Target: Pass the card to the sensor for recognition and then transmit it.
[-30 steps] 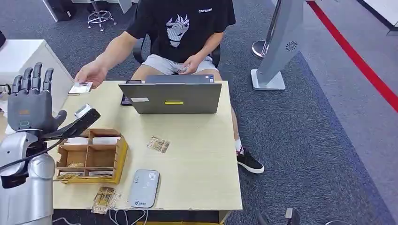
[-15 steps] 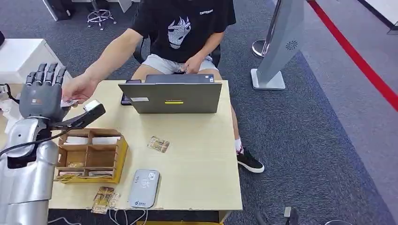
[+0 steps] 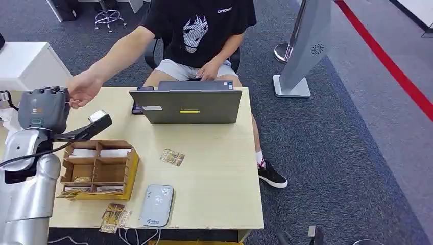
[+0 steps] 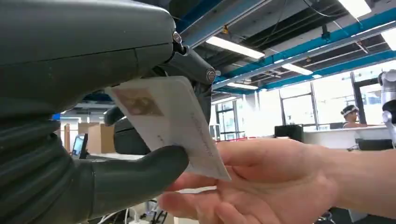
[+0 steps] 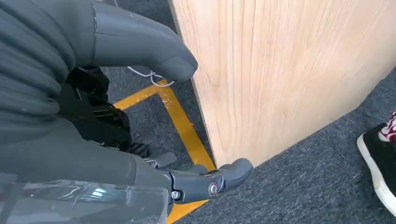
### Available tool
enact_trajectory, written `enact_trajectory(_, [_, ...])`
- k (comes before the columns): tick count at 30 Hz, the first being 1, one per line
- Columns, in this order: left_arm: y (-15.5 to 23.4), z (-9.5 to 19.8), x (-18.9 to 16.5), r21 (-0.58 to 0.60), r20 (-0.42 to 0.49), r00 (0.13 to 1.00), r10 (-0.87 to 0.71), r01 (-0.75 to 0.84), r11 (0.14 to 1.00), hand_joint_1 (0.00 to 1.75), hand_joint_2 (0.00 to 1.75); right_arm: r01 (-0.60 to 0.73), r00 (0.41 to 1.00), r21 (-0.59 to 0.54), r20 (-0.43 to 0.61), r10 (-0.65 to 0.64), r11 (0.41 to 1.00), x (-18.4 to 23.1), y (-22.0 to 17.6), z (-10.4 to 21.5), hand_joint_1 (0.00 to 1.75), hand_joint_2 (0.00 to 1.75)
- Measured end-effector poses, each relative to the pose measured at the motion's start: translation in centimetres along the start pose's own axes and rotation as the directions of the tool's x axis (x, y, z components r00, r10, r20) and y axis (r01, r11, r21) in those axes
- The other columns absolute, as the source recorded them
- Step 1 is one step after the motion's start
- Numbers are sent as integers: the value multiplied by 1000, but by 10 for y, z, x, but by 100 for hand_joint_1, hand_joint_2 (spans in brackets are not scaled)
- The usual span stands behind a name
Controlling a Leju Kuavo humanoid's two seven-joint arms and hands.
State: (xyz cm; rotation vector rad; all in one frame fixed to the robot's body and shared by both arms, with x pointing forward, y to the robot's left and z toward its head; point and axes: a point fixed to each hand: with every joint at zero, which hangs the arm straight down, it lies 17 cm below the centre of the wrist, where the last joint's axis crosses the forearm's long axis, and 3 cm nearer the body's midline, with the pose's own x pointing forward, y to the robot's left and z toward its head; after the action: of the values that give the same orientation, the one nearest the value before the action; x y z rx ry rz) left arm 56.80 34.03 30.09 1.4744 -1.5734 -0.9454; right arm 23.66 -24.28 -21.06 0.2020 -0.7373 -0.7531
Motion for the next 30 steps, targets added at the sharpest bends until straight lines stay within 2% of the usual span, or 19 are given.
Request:
enact_trajectory(14, [5,25,10,36,41,999,27,-29,999,175,175,-3,1000,-14,-4,3,1000,-5,-7,3,0,175])
enact_trajectory(18, [18,37,19,94,66,995,69,-75,993,175,175,-1,1000,-18,3,1,1000,-4,-8,3,0,175])
enact_trajectory(21, [40,67,37,178,107,983,147,-165,970,175,175,14,1000,-33,14,-14,999,-5,-15,6,0,175])
enact_trajectory(27, [70,176,81,277,221,920,324,-378,884,175,175,81,996,-109,48,-76,991,-11,-44,16,0,175])
enact_trajectory(30, [82,208,97,286,248,888,386,-448,847,175,175,98,994,-135,53,-91,986,-12,-53,19,0,175])
